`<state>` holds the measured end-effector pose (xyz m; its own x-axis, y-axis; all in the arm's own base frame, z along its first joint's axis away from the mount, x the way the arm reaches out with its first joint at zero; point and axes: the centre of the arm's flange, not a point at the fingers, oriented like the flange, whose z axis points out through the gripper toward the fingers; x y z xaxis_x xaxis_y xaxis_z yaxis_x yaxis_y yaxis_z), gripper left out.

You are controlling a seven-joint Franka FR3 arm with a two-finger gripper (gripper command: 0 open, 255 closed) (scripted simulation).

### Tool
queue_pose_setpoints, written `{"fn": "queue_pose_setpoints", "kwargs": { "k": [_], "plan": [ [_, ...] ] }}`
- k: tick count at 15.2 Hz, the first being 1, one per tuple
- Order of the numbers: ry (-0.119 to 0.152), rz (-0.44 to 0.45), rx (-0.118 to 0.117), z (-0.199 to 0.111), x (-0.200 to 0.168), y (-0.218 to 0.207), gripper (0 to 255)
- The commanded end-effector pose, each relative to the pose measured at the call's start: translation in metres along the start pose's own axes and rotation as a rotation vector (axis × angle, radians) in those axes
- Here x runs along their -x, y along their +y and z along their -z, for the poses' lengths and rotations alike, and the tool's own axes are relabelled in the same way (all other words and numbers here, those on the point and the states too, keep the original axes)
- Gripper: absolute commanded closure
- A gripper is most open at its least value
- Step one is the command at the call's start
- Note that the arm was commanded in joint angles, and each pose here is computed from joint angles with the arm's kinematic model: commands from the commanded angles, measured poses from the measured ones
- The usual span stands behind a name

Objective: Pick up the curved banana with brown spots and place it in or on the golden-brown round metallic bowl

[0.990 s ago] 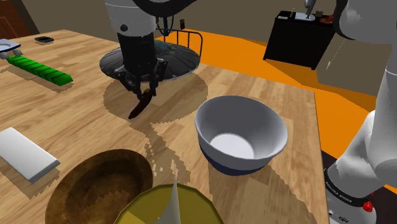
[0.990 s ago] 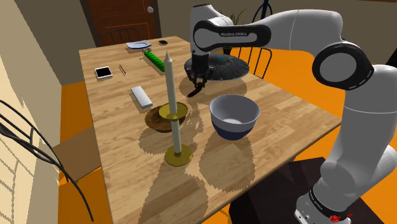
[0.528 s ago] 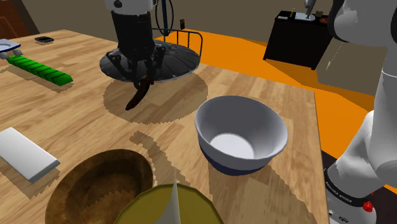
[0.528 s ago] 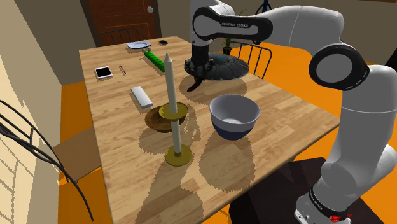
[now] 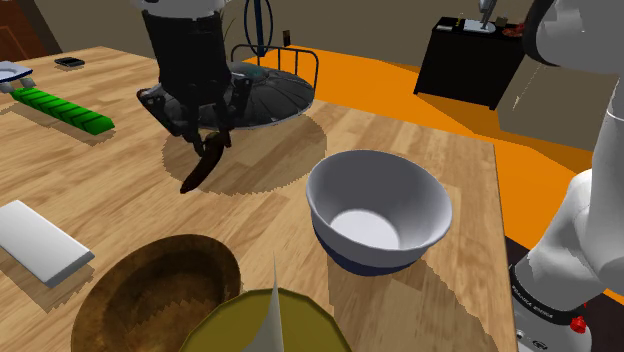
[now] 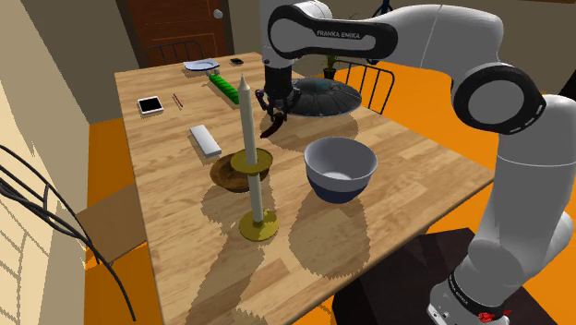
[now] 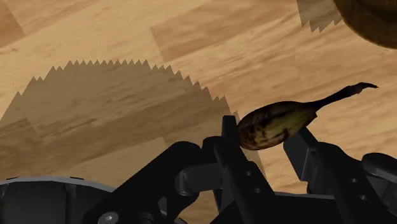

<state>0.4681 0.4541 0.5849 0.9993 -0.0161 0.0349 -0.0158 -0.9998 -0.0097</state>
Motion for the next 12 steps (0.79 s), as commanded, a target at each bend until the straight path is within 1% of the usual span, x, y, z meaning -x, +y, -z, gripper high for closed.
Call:
{"fn": "queue_pose_setpoints", "kwargs": {
  "k": [1,12],
  "plan": [
    [0.000,-0.001,0.000,0.002,0.022,-0.012,255],
    [0.000,-0.001,0.000,0.007,0.138,-0.101,255]
  ]
}}
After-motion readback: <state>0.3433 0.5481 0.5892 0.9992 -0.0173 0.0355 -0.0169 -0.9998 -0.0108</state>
